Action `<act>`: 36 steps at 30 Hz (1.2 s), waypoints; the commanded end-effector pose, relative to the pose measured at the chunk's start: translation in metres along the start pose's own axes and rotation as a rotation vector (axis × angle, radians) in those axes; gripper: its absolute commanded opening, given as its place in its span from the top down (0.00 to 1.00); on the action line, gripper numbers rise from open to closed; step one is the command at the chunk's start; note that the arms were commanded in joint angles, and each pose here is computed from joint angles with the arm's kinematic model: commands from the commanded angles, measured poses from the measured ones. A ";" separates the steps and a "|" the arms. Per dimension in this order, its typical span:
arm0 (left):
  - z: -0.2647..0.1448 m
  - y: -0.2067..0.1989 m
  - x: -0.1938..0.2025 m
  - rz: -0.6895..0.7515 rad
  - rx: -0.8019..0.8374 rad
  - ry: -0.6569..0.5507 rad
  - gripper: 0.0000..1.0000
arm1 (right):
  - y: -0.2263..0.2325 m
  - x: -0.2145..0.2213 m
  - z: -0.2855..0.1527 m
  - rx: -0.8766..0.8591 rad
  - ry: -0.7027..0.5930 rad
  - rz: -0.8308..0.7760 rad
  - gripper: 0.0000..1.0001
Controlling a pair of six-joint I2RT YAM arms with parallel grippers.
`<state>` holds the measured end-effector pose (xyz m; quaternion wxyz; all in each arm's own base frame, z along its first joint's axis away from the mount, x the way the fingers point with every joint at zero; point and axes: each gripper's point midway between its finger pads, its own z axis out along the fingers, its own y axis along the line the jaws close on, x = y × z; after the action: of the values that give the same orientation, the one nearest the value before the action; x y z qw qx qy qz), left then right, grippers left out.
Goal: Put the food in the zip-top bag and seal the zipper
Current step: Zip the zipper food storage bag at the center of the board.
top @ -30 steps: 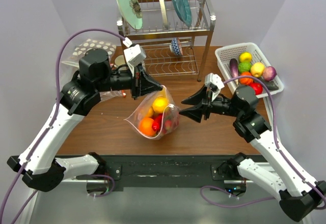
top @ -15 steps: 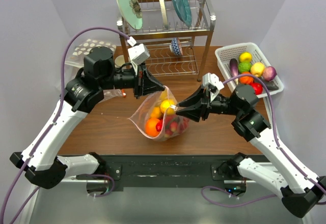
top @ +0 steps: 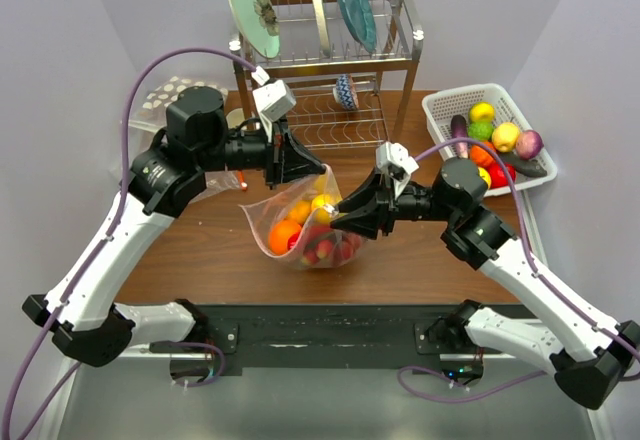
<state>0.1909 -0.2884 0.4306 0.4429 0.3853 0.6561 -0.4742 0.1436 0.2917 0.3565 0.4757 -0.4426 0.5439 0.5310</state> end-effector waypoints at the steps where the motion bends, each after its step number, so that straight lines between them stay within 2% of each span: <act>1: -0.006 -0.010 -0.035 0.067 0.008 -0.100 1.00 | -0.001 -0.027 0.004 0.028 -0.056 -0.069 0.70; 2: -0.005 -0.010 -0.034 0.066 0.008 -0.098 1.00 | -0.002 -0.027 0.004 0.036 -0.052 -0.066 0.76; 3: -0.005 -0.009 -0.033 0.066 0.006 -0.096 1.00 | -0.004 -0.027 0.005 0.044 -0.046 -0.063 0.91; 4: -0.005 -0.009 -0.032 0.065 0.007 -0.095 1.00 | -0.006 -0.027 0.005 0.055 -0.043 -0.058 0.98; 5: -0.004 -0.007 -0.030 0.064 0.001 -0.090 1.00 | -0.009 -0.028 0.004 0.076 -0.045 -0.054 1.00; 12: -0.003 0.021 -0.006 0.069 -0.123 -0.053 1.00 | -0.020 -0.022 -0.004 0.178 -0.030 -0.022 1.00; 15: -0.003 0.045 0.018 0.059 -0.223 -0.011 1.00 | -0.021 -0.010 -0.005 0.193 0.001 0.037 1.00; 20: -0.002 0.084 0.068 0.021 -0.366 0.098 0.94 | -0.026 0.021 -0.003 0.208 0.056 0.165 1.00; 24: -0.002 0.091 0.083 0.023 -0.392 0.128 0.75 | -0.039 0.051 -0.002 0.257 0.110 0.233 1.00; 25: -0.003 0.093 0.085 0.025 -0.404 0.129 0.59 | -0.042 0.057 -0.002 0.269 0.121 0.246 1.00; 28: -0.011 0.094 0.077 0.044 -0.440 0.099 0.38 | -0.046 0.068 0.000 0.282 0.136 0.280 1.00; 31: -0.016 0.085 0.068 0.072 -0.417 0.063 0.29 | -0.046 0.069 0.000 0.281 0.123 0.286 1.00; 36: -0.022 0.059 0.047 0.151 -0.324 -0.042 0.27 | -0.047 0.067 -0.003 0.297 0.123 0.275 1.00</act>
<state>0.2367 -0.2464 0.3348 0.4870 0.3265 0.7479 -0.3113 0.1752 0.2876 0.2653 0.3938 -0.3262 0.7163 0.4748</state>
